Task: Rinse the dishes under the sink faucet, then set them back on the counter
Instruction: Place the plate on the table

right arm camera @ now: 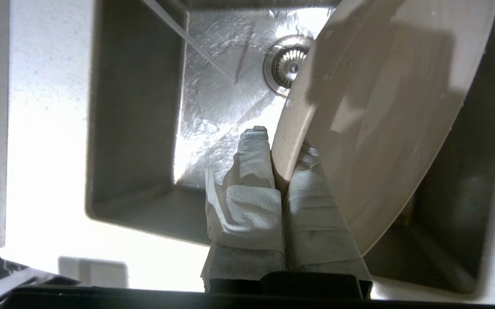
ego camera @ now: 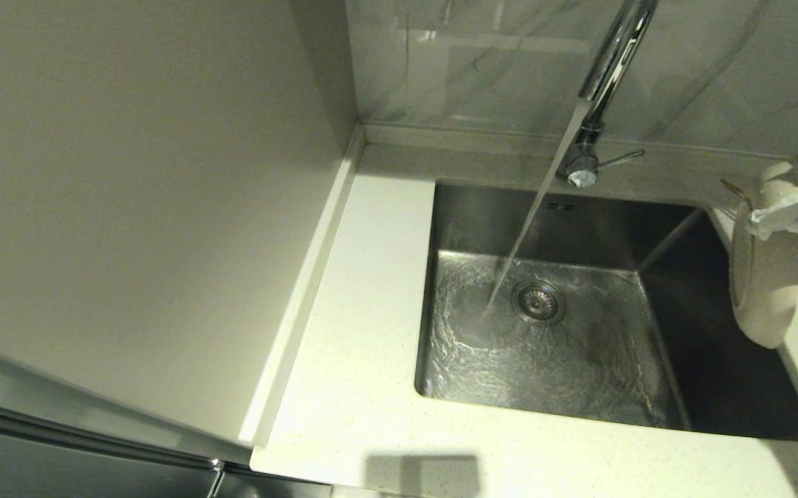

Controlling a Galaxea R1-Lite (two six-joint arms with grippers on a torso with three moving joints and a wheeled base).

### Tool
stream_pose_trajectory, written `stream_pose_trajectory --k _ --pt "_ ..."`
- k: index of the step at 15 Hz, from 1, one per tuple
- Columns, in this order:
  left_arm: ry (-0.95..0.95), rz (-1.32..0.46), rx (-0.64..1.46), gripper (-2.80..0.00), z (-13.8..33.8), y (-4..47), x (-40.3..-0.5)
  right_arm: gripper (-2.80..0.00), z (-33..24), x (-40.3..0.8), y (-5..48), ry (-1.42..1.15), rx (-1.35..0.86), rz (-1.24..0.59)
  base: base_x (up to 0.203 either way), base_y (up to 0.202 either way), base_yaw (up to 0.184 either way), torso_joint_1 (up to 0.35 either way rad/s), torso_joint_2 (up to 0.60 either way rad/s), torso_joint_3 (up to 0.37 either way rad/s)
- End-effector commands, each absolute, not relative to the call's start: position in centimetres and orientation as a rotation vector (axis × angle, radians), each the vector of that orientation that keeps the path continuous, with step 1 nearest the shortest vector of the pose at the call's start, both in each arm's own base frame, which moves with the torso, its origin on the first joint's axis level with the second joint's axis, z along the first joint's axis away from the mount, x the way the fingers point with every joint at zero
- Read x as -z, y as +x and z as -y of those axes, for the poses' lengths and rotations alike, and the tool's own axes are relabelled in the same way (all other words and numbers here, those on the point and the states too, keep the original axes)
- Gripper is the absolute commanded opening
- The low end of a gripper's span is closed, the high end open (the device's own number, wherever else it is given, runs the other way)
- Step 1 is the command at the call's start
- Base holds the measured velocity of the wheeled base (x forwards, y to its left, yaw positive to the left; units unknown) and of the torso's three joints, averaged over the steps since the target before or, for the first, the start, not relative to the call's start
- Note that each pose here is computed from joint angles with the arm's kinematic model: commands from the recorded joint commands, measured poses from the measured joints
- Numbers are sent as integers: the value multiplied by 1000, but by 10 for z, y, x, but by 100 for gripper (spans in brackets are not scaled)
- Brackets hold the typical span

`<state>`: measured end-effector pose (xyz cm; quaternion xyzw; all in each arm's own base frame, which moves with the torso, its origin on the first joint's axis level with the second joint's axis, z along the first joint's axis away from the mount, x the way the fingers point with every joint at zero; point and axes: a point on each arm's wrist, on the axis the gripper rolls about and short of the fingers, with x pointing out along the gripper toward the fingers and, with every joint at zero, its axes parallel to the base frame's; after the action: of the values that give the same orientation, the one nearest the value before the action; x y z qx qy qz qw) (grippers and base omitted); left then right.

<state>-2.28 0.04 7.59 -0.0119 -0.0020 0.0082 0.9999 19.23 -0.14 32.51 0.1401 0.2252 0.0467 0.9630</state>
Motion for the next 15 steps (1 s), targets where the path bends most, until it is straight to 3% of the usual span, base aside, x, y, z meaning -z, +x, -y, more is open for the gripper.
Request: stream_pose_trajectory --k 1,7,11,15 --pt "-25 6 -17 -280 0 -23 -76 -280 0 -352 170 290 -105 -337 0 0 0 0 0 0" --pt "-25 6 -17 -280 0 -23 -76 -280 -8 -326 161 239 -128 -452 0 0 0 0 0 0" --pt "-25 6 -17 -280 0 -23 -76 -280 -10 -361 156 219 -155 -326 0 0 0 0 0 0" --pt "-25 6 -17 -280 0 -23 -76 -280 -13 -334 164 187 -168 -420 0 0 0 0 0 0"
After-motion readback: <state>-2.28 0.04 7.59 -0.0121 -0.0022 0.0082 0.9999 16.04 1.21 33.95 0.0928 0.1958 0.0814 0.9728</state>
